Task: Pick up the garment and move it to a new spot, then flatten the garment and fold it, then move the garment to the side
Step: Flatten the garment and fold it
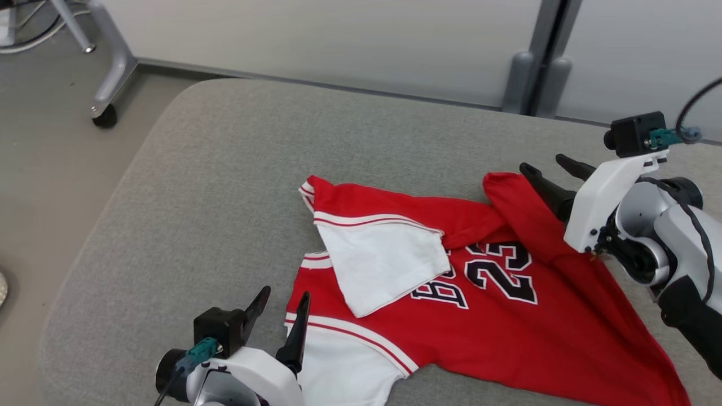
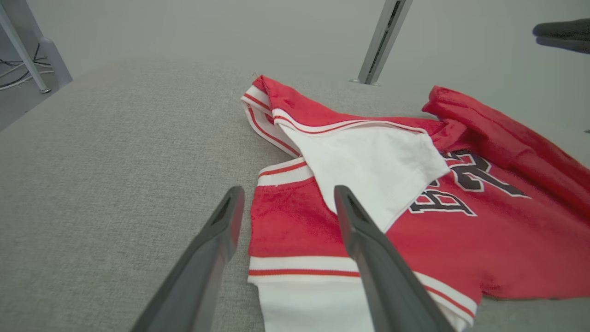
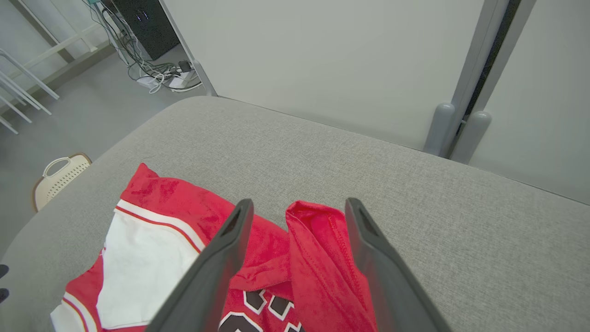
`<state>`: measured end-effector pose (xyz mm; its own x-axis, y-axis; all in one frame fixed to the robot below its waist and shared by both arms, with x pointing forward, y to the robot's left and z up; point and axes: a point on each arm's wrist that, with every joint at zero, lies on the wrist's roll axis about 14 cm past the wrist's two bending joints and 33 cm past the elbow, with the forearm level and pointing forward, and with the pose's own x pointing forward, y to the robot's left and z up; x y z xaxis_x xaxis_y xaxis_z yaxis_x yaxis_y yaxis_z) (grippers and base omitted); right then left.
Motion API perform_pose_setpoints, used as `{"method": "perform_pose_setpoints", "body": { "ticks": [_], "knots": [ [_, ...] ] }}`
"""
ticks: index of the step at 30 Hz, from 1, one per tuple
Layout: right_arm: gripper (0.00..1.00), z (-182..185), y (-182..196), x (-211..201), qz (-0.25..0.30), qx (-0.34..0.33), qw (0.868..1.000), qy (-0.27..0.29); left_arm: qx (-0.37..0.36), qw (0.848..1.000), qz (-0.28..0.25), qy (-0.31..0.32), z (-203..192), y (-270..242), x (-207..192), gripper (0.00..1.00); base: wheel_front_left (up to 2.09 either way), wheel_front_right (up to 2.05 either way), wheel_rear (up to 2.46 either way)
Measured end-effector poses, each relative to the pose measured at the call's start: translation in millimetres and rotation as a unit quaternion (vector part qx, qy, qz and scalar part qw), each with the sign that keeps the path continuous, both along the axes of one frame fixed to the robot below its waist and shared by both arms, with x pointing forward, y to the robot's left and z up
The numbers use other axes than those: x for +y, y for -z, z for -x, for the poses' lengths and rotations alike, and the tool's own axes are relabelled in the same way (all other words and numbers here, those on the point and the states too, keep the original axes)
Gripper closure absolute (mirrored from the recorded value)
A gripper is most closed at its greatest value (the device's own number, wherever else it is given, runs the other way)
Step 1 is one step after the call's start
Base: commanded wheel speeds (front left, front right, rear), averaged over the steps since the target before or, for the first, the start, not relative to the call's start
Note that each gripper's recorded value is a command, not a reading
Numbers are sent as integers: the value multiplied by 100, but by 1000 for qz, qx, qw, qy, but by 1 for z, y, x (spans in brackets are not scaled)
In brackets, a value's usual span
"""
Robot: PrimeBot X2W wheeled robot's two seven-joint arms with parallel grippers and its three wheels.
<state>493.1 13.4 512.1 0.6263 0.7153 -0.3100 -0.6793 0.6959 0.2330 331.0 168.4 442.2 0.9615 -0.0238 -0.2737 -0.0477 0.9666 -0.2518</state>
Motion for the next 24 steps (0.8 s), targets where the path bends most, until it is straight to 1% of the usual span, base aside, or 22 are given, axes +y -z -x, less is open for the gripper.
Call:
{"method": "perform_pose_setpoints", "body": {
  "ticks": [2,5,8,12,14,15,17,18,23,24],
  "knots": [
    [0,-9,13,9,28,16,999,-12,5,1000,0,-13,0,4,6,0,0,0,0],
    [0,-11,37,27,67,61,995,-38,12,999,-1,-31,2,10,15,0,0,0,0],
    [0,-13,60,36,104,99,988,-55,23,999,-1,-49,7,18,23,0,0,0,0],
    [0,-14,88,38,144,148,977,-63,30,997,-2,-67,10,23,32,0,0,0,0],
    [0,-10,97,41,152,165,972,-69,34,997,-3,-72,11,26,35,0,0,0,0],
    [15,-9,98,45,149,169,972,-72,36,997,-3,-74,12,27,36,0,0,0,0],
    [94,-10,97,49,147,168,972,-76,37,996,-5,-76,12,28,37,0,0,0,0],
    [100,-11,96,50,144,164,973,-76,38,996,-5,-75,12,29,37,0,0,0,0],
    [100,-19,84,38,112,146,982,-50,32,998,-8,-61,3,26,33,0,0,0,0],
    [100,-19,84,38,112,146,982,-50,32,998,-8,-61,3,26,33,0,0,0,0]
  ]
}}
